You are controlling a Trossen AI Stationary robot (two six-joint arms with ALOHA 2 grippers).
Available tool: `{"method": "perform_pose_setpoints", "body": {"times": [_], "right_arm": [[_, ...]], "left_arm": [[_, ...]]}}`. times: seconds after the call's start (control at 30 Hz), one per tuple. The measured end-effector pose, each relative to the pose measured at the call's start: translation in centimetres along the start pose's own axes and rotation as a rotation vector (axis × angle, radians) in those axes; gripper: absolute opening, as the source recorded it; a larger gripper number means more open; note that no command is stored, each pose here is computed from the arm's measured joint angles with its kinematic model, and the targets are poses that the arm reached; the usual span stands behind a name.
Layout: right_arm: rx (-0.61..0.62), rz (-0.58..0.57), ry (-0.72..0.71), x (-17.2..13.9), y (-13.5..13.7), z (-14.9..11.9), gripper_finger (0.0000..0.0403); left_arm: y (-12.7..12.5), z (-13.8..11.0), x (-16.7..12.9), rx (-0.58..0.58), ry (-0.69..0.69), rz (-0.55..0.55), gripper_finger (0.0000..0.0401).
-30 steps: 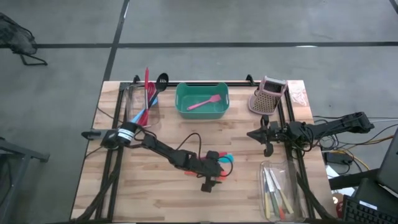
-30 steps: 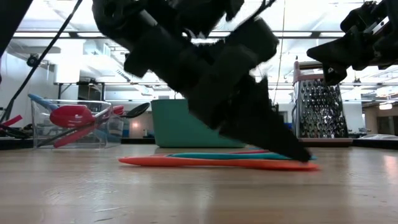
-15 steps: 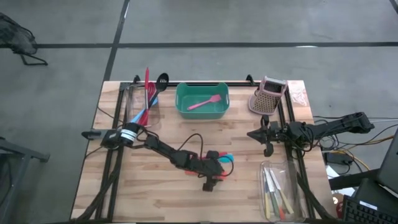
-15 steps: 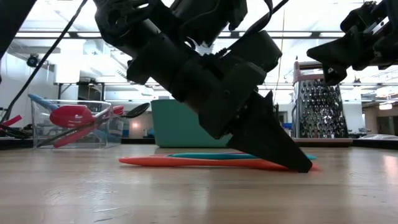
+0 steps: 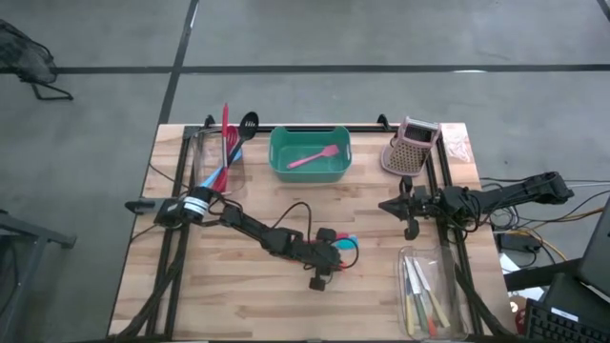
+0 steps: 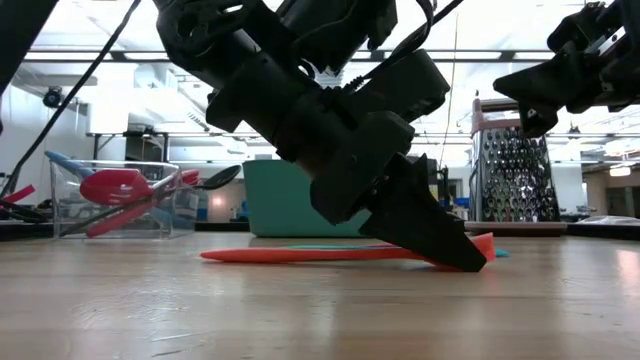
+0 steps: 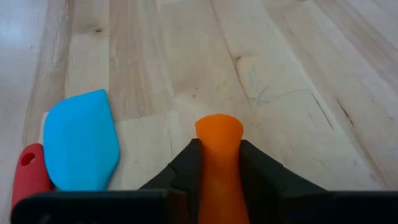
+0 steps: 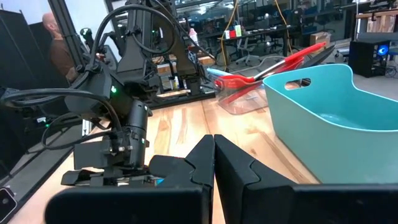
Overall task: Pick & Place Kitchen Items
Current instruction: Put the orange spatula into the green bin
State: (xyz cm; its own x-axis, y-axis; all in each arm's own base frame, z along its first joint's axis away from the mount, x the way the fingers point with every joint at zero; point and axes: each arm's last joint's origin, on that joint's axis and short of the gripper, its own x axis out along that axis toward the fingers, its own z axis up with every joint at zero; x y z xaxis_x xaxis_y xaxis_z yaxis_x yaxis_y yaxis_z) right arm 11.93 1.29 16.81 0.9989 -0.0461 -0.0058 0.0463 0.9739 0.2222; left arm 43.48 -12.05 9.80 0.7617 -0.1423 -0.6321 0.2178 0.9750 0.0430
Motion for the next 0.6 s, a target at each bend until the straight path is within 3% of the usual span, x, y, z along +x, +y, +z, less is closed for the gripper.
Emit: {"method": "perform_pose_setpoints", "body": {"times": [0.37, 0.6], "right_arm": [[0.000, 0.000, 0.000, 0.0, 0.0, 0.0, 0.0009], [0.000, -0.001, 0.000, 0.0, 0.0, 0.0, 0.0009]], "left_arm": [[-0.7, 3.1, -4.7, 0.078, 0.017, -0.050, 0.0084], [1.6, 6.2, -9.7, 0.117, -0.007, 0.014, 0.0083]]}}
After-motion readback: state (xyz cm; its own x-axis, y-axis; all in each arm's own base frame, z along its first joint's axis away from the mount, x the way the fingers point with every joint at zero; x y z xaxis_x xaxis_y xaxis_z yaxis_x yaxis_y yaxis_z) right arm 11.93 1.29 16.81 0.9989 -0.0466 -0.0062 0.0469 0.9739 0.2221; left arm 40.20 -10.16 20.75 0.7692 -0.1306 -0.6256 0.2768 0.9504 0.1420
